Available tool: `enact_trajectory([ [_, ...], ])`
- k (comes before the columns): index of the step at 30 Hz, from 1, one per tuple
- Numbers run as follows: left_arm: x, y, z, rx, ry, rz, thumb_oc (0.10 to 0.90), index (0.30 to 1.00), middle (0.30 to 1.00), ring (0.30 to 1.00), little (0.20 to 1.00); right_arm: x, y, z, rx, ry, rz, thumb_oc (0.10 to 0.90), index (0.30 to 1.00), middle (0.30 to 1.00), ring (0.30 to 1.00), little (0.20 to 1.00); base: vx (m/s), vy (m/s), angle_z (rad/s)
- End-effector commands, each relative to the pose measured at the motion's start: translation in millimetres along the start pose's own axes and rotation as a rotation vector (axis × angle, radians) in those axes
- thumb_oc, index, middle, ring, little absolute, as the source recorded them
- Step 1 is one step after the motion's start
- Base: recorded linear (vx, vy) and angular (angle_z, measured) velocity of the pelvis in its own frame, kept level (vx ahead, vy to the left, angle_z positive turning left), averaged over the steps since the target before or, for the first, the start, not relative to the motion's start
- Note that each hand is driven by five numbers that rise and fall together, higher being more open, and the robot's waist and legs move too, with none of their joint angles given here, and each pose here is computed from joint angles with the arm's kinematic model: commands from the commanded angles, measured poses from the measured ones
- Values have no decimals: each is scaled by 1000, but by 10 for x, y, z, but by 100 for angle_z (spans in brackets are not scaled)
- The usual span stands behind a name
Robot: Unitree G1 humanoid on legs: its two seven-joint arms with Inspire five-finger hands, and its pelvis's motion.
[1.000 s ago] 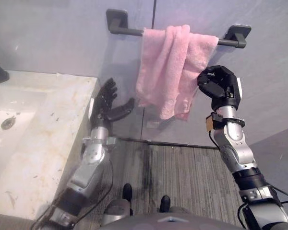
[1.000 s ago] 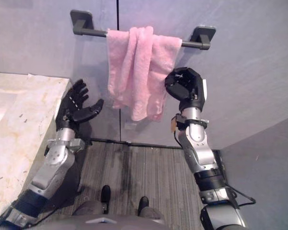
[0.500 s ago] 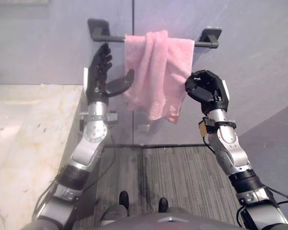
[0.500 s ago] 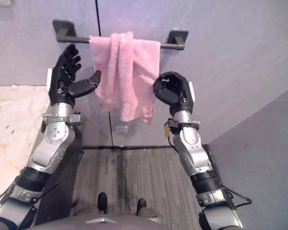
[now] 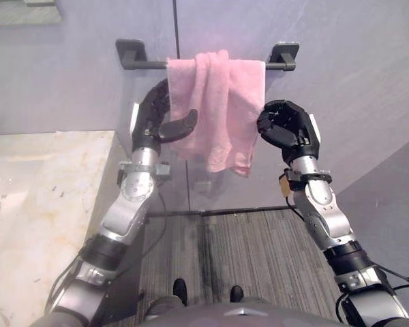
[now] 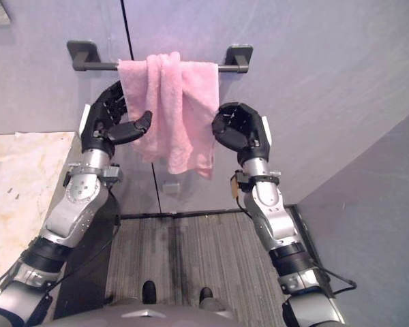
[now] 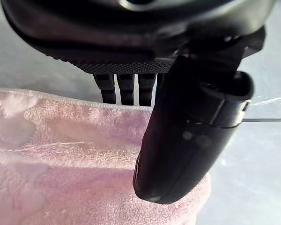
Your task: Organize the bathroom.
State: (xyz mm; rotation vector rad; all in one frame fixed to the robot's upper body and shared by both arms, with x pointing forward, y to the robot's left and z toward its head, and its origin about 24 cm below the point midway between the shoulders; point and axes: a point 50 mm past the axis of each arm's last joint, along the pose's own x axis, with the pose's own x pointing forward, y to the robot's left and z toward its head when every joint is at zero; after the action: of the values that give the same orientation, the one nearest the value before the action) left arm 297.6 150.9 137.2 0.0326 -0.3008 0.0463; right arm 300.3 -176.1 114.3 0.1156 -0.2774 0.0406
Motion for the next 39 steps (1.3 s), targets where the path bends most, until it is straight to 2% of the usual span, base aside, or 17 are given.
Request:
enact_trajectory([
  [1, 269, 46, 384, 51, -233, 45, 400, 300, 300, 300, 300, 83, 33, 223, -12, -142, 27, 488, 432, 432, 432, 432, 17, 5, -5],
  [16, 237, 271, 291, 100, -206, 123, 400, 300, 300, 300, 300, 21, -86, 140, -23, -113, -36, 480, 420, 420, 420, 420, 1, 0, 0],
  [18, 230, 332, 263, 93, -199, 161, 400, 300, 300, 300, 300, 6, -126, 124, -16, -111, -59, 458, 387, 387, 387, 387, 0, 0, 0],
  [20, 200, 424, 233, 81, -193, 208, 400, 300, 300, 300, 300, -35, -177, 109, -10, -110, -83, 456, 385, 385, 385, 385, 0, 0, 0],
  [21, 147, 528, 197, 51, -182, 278, 400, 300, 300, 300, 300, -84, -232, 93, -6, -104, -118, 453, 380, 380, 380, 380, 0, 0, 0],
  [23, 62, 626, 135, 6, -167, 347, 400, 300, 300, 300, 300, -149, -292, 72, 9, -101, -163, 411, 316, 316, 316, 316, -5, 6, -2],
  [26, -60, 684, 54, -51, -157, 437, 400, 300, 300, 300, 300, -236, -344, 29, 49, -97, -240, 400, 300, 300, 300, 300, -9, 9, -3],
  [32, -140, 609, -18, -128, -136, 507, 400, 300, 300, 300, 300, -301, -286, -40, 118, -101, -337, 400, 300, 300, 300, 300, 0, 0, 0],
  [39, -95, 398, -44, -154, -95, 410, 400, 300, 300, 300, 300, -282, -155, -55, 140, -107, -328, 400, 300, 300, 300, 300, 0, 0, 0],
])
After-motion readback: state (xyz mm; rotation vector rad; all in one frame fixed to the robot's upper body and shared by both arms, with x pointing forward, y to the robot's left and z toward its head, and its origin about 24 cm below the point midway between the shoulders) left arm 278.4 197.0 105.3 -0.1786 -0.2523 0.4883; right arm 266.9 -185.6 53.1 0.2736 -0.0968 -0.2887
